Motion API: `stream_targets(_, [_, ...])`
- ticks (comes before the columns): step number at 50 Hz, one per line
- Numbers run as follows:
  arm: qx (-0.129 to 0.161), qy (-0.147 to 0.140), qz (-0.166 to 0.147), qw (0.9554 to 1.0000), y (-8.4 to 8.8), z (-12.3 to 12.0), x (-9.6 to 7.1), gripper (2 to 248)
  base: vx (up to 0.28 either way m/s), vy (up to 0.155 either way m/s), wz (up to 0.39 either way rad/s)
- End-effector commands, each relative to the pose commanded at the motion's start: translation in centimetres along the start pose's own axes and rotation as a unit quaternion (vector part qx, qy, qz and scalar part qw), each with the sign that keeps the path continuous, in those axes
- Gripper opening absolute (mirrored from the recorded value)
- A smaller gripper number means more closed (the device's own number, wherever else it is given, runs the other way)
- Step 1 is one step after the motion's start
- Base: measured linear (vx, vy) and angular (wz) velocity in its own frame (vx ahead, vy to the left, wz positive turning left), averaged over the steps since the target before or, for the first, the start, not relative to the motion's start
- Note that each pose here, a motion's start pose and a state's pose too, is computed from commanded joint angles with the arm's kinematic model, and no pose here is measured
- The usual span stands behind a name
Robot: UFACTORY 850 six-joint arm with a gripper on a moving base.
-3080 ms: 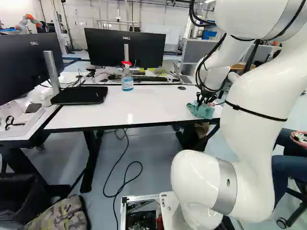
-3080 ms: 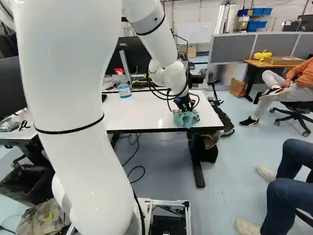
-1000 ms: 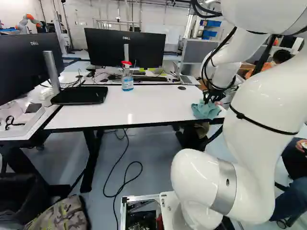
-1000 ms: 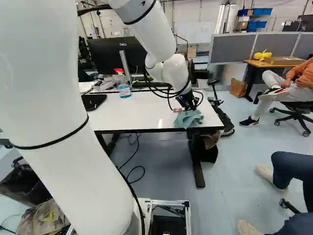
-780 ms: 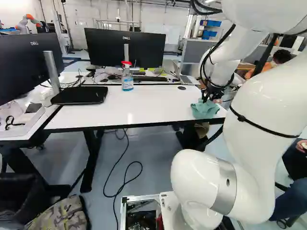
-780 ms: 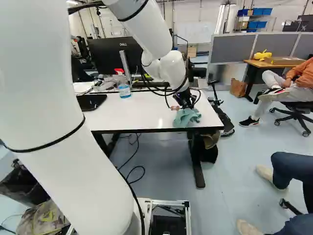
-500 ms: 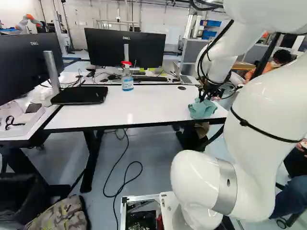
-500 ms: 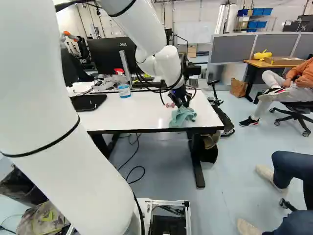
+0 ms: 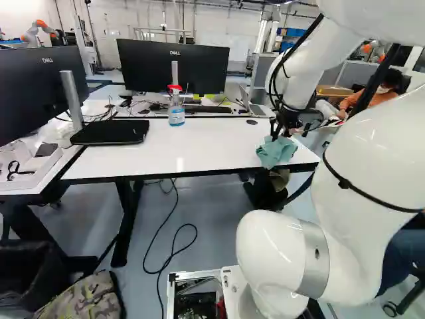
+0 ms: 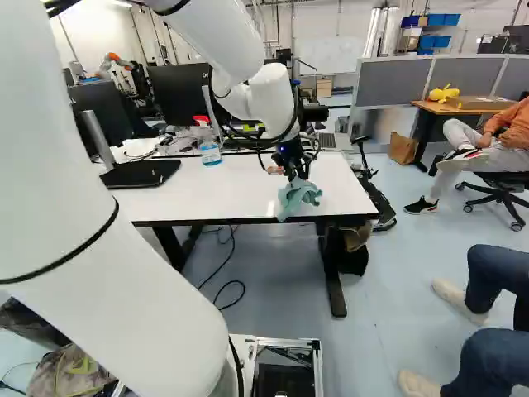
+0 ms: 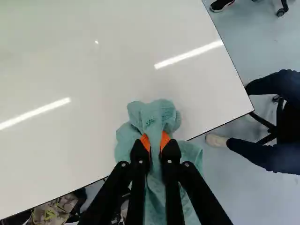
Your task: Clean the table with the green towel
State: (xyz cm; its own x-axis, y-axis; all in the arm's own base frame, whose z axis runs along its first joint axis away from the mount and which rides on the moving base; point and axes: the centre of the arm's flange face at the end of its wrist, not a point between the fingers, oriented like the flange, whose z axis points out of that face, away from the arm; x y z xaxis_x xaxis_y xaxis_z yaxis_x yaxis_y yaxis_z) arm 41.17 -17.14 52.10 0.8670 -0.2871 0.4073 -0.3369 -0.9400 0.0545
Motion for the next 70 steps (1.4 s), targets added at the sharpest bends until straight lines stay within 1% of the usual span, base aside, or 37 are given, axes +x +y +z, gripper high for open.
stream_targets(17, [0.012, 0.002, -0.026, 0.9996, -2.6, 0.8, 2.3, 43, 0.000, 0.000, 0.000])
stream_targets(30, [0.022, 0.004, -0.048, 0.9986, -4.9, 1.2, 3.5, 43, 0.000, 0.000, 0.000])
stream_targets(47, [0.034, 0.007, -0.076, 0.9965, -8.1, 1.5, 4.7, 43, 0.000, 0.000, 0.000])
stream_targets(70, [0.051, 0.011, -0.114, 0.9921, -12.5, 1.6, 5.4, 43, 0.000, 0.000, 0.000])
